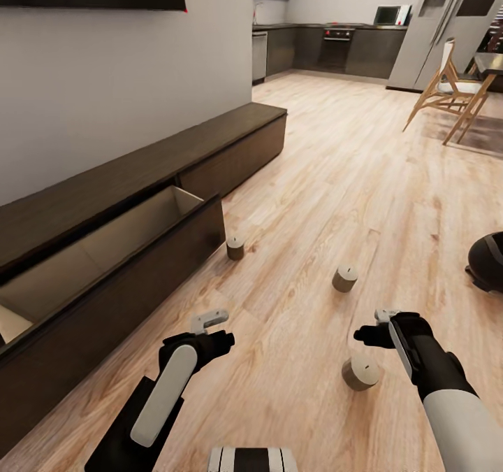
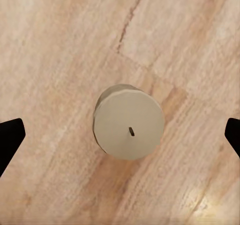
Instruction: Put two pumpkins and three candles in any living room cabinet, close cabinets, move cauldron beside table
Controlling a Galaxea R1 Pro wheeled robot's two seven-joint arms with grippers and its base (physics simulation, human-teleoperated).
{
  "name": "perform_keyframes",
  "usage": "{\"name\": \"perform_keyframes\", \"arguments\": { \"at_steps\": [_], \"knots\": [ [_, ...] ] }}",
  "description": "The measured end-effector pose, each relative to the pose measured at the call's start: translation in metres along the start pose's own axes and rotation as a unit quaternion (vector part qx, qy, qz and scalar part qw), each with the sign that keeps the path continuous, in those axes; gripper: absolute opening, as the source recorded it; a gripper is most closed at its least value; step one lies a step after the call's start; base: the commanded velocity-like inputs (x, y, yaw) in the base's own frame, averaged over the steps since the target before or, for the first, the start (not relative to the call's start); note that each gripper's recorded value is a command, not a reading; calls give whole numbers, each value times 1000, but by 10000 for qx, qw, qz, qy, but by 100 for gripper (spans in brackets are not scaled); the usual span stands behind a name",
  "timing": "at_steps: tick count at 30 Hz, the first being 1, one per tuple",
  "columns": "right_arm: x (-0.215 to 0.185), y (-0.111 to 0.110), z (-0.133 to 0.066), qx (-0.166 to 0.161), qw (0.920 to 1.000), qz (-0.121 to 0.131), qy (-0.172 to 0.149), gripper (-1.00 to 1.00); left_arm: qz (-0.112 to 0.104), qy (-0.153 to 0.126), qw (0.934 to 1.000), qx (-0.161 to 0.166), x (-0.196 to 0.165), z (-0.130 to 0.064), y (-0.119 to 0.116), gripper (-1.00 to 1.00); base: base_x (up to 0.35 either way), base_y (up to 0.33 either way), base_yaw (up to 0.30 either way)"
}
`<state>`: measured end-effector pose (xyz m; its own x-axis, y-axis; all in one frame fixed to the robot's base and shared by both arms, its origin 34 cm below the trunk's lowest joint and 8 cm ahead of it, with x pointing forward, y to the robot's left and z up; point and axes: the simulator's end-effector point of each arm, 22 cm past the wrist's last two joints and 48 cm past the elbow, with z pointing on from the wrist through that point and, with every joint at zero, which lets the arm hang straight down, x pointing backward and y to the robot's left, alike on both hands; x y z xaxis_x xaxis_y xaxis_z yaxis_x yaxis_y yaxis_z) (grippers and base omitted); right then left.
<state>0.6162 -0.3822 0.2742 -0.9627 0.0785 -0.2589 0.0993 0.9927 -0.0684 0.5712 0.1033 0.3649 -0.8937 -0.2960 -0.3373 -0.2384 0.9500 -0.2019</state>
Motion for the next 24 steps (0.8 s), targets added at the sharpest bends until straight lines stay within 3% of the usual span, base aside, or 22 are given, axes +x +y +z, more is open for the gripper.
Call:
{"name": "perform_keyframes", "arguments": {
  "at_steps": [9, 17, 24],
  "knots": [
    [13, 1, 19, 6, 9997, 11, 236, 100, -30, 175, 9998, -74, 12, 17, 7, 100, 0, 0, 0],
    [7, 13, 51, -195, 9958, 198, 872, 100, -49, 354, 9993, -118, 23, 30, 11, 100, 0, 0, 0],
    [10, 15, 69, -212, 9952, 199, 938, 100, -32, 330, 9994, -49, 20, 32, 7, 100, 0, 0, 0]
  ]
}}
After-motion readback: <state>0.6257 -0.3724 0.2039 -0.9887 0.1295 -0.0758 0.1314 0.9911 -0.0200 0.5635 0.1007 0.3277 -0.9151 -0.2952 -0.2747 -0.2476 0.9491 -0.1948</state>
